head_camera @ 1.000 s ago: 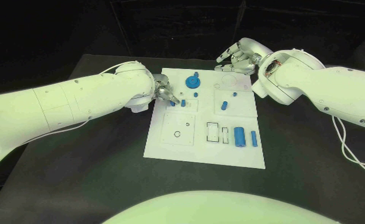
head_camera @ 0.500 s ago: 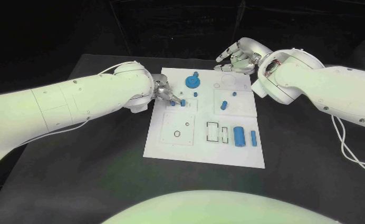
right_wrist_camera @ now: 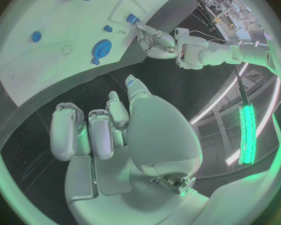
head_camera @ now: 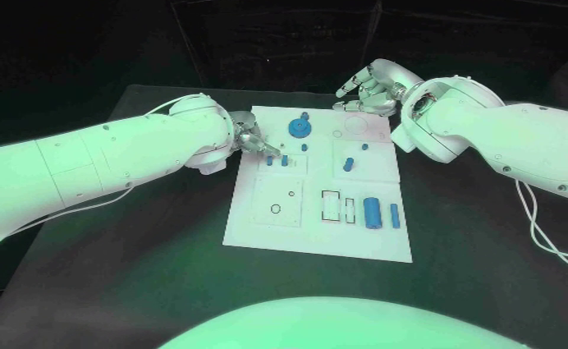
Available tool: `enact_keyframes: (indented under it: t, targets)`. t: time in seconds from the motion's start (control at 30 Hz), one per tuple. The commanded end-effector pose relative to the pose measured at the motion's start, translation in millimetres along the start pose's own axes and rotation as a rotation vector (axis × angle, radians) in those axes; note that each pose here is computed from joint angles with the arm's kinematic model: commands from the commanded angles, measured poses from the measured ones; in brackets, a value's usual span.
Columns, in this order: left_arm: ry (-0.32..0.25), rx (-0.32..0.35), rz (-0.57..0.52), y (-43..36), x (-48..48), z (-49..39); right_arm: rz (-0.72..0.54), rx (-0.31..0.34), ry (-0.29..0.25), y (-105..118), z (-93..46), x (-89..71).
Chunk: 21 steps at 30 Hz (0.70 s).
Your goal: Assemble the parts on the task board
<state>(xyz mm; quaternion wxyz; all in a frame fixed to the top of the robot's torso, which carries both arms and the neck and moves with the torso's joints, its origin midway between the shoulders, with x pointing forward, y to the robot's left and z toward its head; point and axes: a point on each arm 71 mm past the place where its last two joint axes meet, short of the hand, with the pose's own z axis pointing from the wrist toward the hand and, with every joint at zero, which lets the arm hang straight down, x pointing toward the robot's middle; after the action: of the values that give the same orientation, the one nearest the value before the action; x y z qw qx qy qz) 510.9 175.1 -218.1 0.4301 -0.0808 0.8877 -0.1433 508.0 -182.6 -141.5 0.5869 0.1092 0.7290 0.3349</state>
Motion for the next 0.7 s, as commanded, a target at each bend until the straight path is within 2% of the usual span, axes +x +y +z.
enact_keyframes:
  t: [0.03, 0.13, 0.27, 0.4, 0.53, 0.7]
  targets:
    - [-0.076, 0.076, -0.129, -2.7, -11.2, -1.8, -0.001, -0.009, 0.003, 1, 0.2, -0.5]
    - [-0.13, 0.134, -0.227, -2.6, -19.7, -2.7, -0.001, -0.008, 0.003, 1, 0.2, -0.6]
    - [-0.177, 0.202, -0.288, -4.5, -26.3, -3.5, -0.001, -0.007, 0.002, 1, 0.2, -0.8]
    - [-0.21, 0.32, -0.305, -13.3, -30.5, -3.9, -0.001, -0.007, 0.002, 1, 0.3, -0.7]
    - [-0.22, 0.432, -0.24, -26.7, -29.2, -3.3, -0.001, -0.008, 0.003, 1, 0.6, -0.4]
    - [-0.194, 0.529, -0.051, -44.0, -20.8, -0.1, 0.001, -0.009, 0.004, 2, 1.2, 0.1]
